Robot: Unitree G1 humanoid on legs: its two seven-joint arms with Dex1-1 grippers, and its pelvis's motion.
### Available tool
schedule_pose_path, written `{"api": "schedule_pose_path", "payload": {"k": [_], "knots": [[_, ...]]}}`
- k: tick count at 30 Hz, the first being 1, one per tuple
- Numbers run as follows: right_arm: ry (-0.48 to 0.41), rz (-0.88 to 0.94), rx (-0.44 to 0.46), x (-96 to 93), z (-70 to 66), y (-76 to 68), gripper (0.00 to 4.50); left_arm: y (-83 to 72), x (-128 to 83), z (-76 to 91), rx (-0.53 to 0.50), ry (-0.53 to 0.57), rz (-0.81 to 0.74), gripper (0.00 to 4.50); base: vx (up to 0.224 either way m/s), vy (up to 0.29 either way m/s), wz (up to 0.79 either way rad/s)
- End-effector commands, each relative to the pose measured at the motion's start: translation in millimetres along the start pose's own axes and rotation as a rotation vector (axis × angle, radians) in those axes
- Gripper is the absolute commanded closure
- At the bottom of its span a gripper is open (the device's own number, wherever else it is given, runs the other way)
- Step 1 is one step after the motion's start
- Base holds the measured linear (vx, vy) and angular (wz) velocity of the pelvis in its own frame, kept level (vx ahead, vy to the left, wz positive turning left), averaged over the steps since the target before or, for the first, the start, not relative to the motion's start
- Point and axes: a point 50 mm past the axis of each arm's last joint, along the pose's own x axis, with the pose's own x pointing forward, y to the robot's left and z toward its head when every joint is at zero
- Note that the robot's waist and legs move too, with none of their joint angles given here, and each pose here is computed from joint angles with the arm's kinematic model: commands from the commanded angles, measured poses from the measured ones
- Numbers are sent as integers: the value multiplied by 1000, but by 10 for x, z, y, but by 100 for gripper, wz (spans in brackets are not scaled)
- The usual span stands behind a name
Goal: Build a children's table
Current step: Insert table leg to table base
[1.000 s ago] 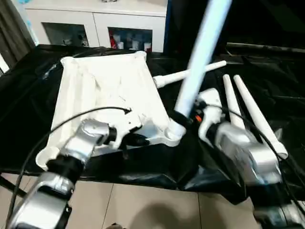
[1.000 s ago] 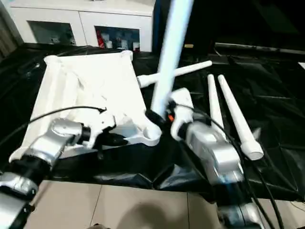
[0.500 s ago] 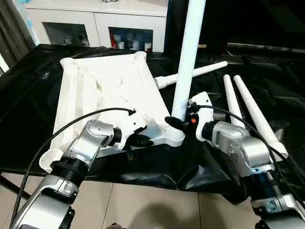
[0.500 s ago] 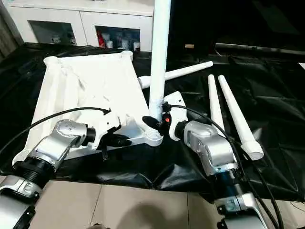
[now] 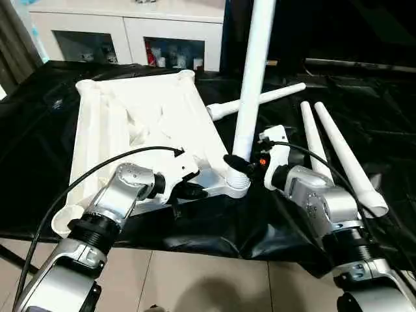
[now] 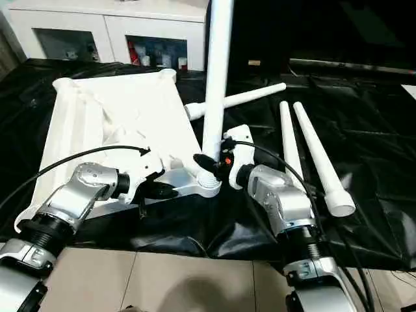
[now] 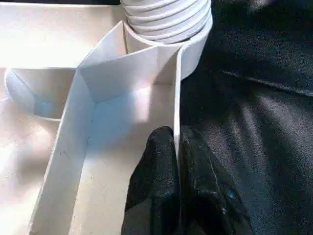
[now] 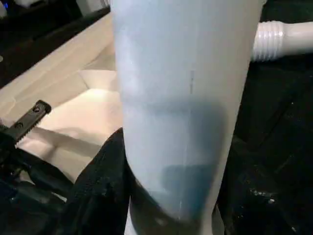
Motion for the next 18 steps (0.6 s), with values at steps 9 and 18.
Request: {"api": "schedule_pose_path", "payload": {"k": [9,18], "knots": [[-40,-19,162,-92,-389,-61,259,37,-71,29,14,-9,11,450,0,0,0],[-124,-60,202,-187,-577,-68,259,105,-107,60,26,4,30,450,0,0,0]]}}
